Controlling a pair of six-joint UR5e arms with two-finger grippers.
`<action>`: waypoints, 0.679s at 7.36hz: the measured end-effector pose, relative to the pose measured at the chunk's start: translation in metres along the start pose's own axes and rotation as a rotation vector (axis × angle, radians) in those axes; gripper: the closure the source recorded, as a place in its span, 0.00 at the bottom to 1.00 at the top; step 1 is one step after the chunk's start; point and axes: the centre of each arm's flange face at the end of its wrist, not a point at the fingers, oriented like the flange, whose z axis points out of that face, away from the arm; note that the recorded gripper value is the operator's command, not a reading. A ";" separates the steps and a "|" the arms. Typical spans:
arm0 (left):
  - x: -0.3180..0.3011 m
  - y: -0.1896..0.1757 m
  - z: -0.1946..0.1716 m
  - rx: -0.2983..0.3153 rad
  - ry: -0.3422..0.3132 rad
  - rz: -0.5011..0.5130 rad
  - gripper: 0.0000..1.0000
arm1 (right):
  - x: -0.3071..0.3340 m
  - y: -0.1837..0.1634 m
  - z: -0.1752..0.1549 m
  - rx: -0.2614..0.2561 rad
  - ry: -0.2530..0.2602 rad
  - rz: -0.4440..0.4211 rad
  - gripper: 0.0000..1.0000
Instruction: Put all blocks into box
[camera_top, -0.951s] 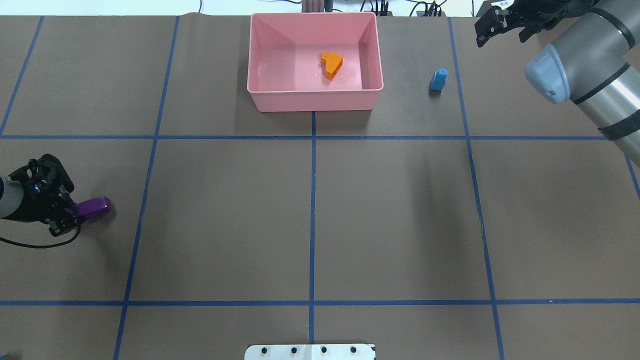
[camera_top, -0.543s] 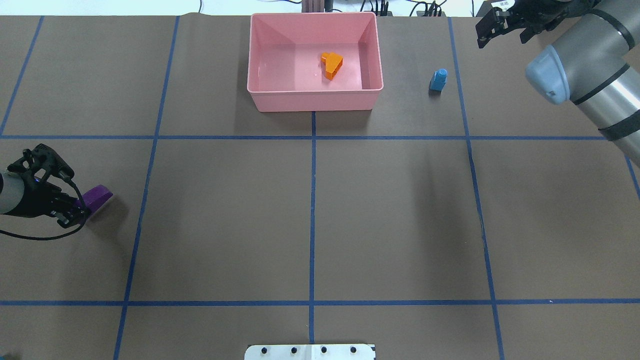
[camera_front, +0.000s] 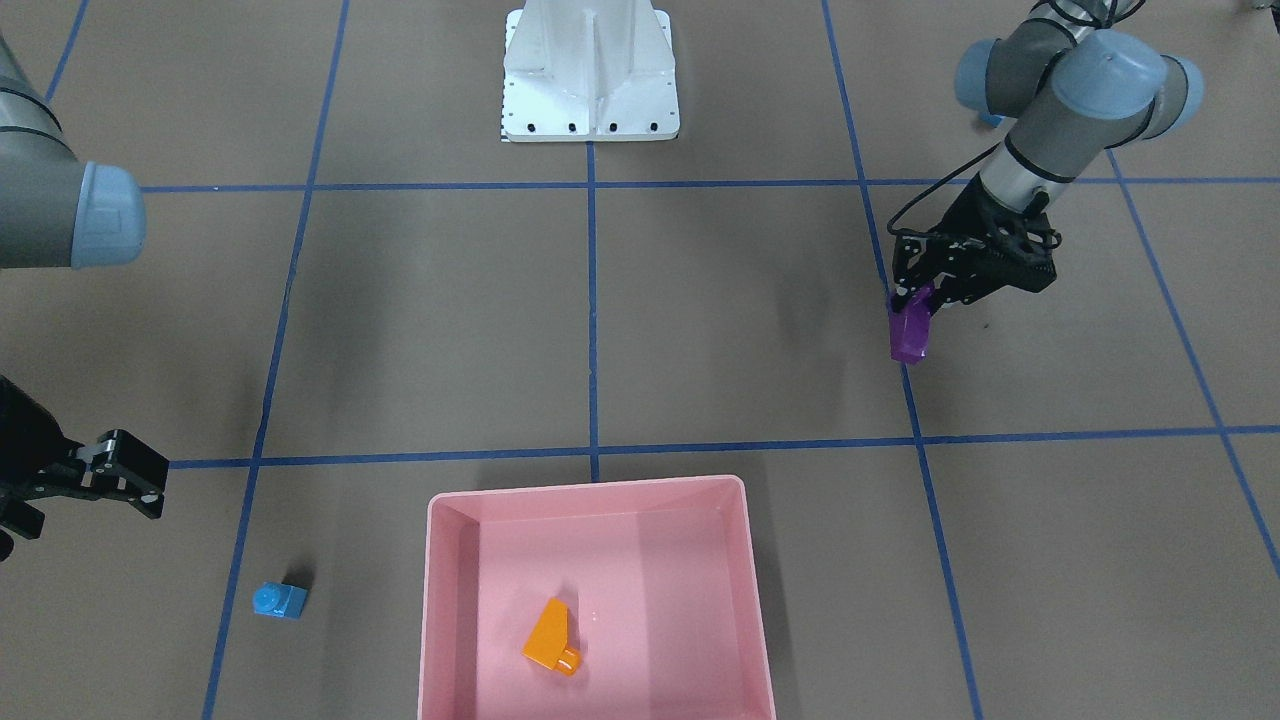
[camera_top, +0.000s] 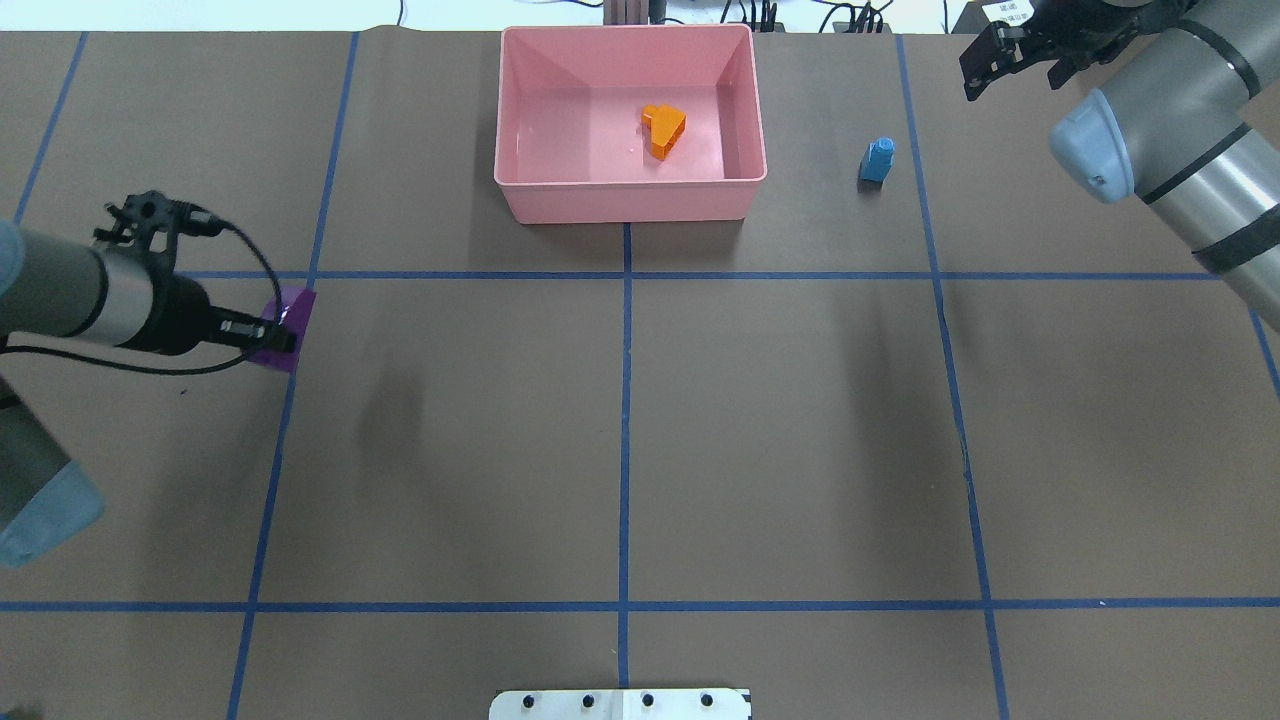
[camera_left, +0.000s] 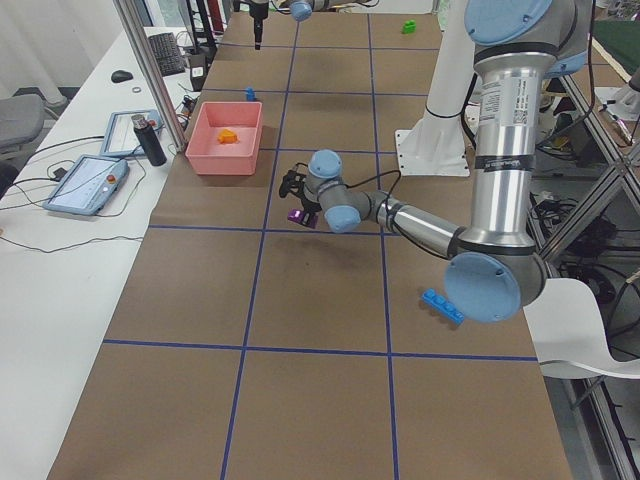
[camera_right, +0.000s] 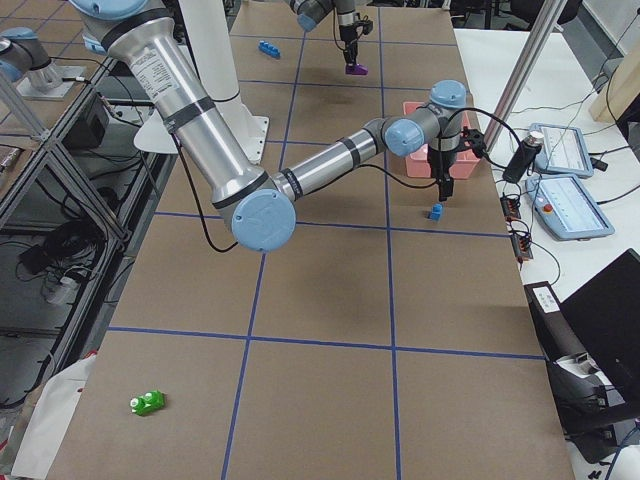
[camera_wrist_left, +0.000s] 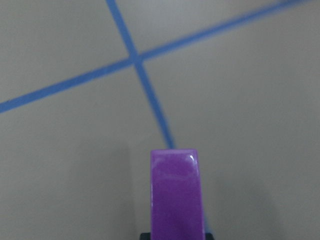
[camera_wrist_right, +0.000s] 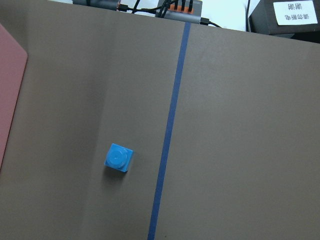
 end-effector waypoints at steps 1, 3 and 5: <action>0.055 -0.050 -0.007 -0.001 -0.028 -0.067 1.00 | 0.001 -0.010 0.008 -0.009 0.007 0.003 0.00; 0.152 -0.143 -0.008 -0.014 -0.083 -0.175 1.00 | 0.003 -0.029 0.026 -0.013 0.010 0.008 0.00; 0.220 -0.242 0.023 -0.034 -0.153 -0.280 1.00 | 0.002 -0.046 0.044 -0.018 0.011 0.011 0.00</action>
